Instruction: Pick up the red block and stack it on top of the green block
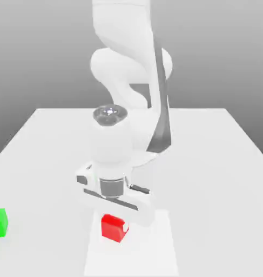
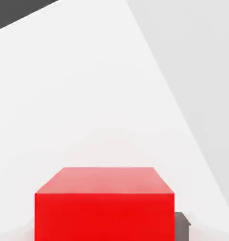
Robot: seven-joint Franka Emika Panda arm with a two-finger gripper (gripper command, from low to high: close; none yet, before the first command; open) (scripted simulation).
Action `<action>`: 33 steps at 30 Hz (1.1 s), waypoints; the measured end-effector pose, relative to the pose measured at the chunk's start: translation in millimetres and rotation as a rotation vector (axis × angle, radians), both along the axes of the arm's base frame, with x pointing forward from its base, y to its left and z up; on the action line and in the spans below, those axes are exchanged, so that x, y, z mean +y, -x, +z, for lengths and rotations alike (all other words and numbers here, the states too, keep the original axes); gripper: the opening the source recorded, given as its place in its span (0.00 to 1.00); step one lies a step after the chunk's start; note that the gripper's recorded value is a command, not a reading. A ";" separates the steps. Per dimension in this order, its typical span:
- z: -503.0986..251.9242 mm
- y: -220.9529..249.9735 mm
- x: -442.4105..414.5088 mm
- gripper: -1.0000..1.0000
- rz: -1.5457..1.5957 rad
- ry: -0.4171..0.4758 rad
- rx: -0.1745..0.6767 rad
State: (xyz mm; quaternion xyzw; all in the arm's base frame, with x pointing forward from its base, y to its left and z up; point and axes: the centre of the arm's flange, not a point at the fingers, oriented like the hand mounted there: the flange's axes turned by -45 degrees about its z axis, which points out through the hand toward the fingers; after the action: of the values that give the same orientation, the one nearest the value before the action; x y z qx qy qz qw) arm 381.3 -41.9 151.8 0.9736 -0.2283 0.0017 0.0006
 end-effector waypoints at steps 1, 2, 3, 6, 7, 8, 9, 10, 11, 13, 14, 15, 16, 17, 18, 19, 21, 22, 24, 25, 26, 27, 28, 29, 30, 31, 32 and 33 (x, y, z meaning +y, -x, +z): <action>7.2 -0.8 -0.2 0.00 0.001 0.001 -0.001; 15.0 -1.4 -0.2 0.00 0.001 0.001 -0.002; 22.9 -1.7 -0.3 0.00 0.001 0.001 -0.002; 45.7 -0.3 -0.1 0.00 0.000 0.000 0.000; 52.4 0.6 -1.2 0.00 -0.004 -0.001 0.001; 56.4 -2.7 -10.1 0.00 -0.012 0.000 0.002; 59.5 -5.8 -28.4 0.00 -0.040 0.000 0.004; 62.1 -8.3 -51.2 0.00 -0.075 0.001 0.005; 64.5 -10.5 -72.2 0.00 -0.103 0.001 0.006; 69.2 -13.9 -110.7 0.00 -0.144 0.002 0.008; 71.5 -14.5 -130.0 0.00 -0.164 0.002 0.008; 73.9 -14.3 -149.2 0.00 -0.182 0.002 0.009; 76.4 -13.4 -168.2 0.00 -0.199 0.002 0.009; 78.9 -11.7 -187.1 0.00 -0.216 0.001 0.008; 81.4 -9.1 -206.1 0.00 -0.232 0.000 0.008; 84.1 -5.6 -225.2 0.00 -0.248 0.000 0.007; 89.3 4.8 -263.9 0.00 -0.283 -0.002 0.005; 92.1 11.8 -283.5 0.00 -0.300 -0.003 0.004; 77.8 16.4 -298.9 0.00 -0.313 -0.003 0.001; 66.2 17.1 -301.5 0.00 -0.315 -0.002 0.001; 53.2 17.7 -302.8 0.00 -0.316 -0.002 0.001; 39.3 18.7 -303.2 0.00 -0.318 -0.003 0.002; 32.3 19.4 -303.4 1.00 -0.318 -0.003 0.002; 32.3 19.4 -303.4 1.00 -0.318 -0.003 0.002; 32.3 19.4 -303.4 1.00 -0.318 -0.003 0.002; 32.3 19.4 -303.4 1.00 -0.318 -0.003 0.002; 32.3 19.4 -303.4 1.00 -0.318 -0.003 0.002; 32.3 19.4 -303.4 1.00 -0.318 -0.003 0.002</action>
State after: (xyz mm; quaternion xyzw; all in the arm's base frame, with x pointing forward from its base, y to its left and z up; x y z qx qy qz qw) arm 361.9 -345.2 184.1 0.9251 -0.3797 0.0002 -0.0002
